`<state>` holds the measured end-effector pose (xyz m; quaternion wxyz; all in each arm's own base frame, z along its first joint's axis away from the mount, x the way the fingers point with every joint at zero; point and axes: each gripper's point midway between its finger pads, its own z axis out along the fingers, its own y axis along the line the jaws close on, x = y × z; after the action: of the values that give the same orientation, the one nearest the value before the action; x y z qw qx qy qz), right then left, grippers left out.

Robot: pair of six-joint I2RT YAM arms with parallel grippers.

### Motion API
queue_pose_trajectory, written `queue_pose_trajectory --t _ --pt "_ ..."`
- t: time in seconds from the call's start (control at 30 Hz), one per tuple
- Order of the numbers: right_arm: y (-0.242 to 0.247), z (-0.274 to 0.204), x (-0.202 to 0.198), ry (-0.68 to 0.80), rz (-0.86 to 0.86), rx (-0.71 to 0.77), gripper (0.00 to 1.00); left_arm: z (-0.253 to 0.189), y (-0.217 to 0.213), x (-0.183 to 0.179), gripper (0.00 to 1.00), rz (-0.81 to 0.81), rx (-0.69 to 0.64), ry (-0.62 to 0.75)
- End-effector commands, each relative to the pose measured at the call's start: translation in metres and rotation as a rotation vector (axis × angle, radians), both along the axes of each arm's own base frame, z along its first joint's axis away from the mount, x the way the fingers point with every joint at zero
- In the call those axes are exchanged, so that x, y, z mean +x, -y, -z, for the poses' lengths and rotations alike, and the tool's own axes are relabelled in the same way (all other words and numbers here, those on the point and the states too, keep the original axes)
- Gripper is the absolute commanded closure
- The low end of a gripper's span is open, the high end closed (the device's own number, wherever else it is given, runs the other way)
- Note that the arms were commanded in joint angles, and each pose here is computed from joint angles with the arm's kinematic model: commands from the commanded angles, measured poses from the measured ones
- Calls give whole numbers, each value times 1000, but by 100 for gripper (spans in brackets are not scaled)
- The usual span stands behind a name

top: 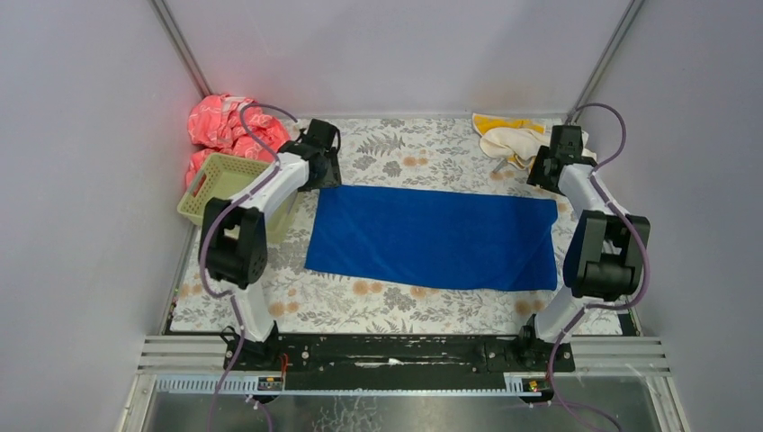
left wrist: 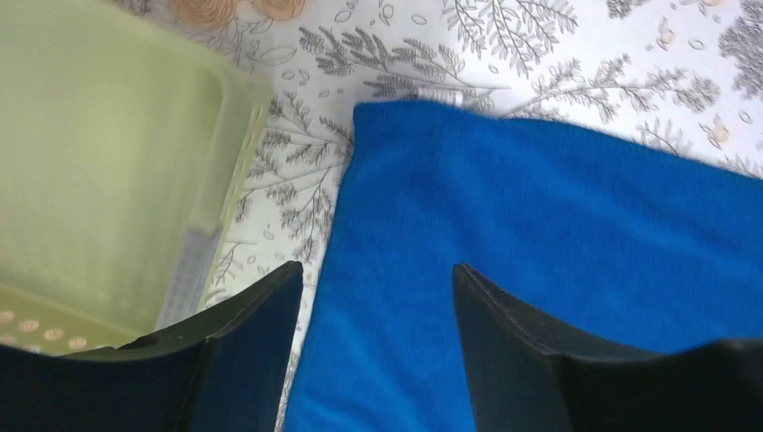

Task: Roll the towels
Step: Flatten out the towel at the center of the board, then fold the towel at the center of the board.

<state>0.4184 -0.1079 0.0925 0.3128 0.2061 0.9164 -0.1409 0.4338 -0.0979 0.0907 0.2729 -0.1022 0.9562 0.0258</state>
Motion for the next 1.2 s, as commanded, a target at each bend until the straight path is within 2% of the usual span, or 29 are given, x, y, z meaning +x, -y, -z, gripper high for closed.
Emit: queue_pose_trajectory --t 0.0,0.2,0.4,0.57,0.77,0.83,0.93,1.07,1.17 --pt "-41 -14 -29 48 -27 210 23 -5 19 -38 38 33 -74 3" --pt "-85 6 -60 52 -85 397 13 44 39 -98 37 77 -130 -144" --pt "-101 22 -87 17 -106 436 7 74 22 -145 37 14 -119 -241" --pt "-102 26 -93 4 -104 440 5 86 2 -187 37 -93 -120 -299" --pt "-105 26 -96 3 -105 452 0 76 -18 -228 36 -230 -168 -273" --pt "-108 29 -99 -7 -109 464 1 64 -11 -221 36 -243 -217 -232" --pt "-108 30 -106 -19 -99 463 1 38 -3 -195 29 -209 -247 -152" --pt "-101 31 -119 -34 -42 434 1 1 8 -154 25 -111 -251 -50" --pt "-93 36 -133 -52 20 433 1 -24 8 -124 23 -54 -205 35"
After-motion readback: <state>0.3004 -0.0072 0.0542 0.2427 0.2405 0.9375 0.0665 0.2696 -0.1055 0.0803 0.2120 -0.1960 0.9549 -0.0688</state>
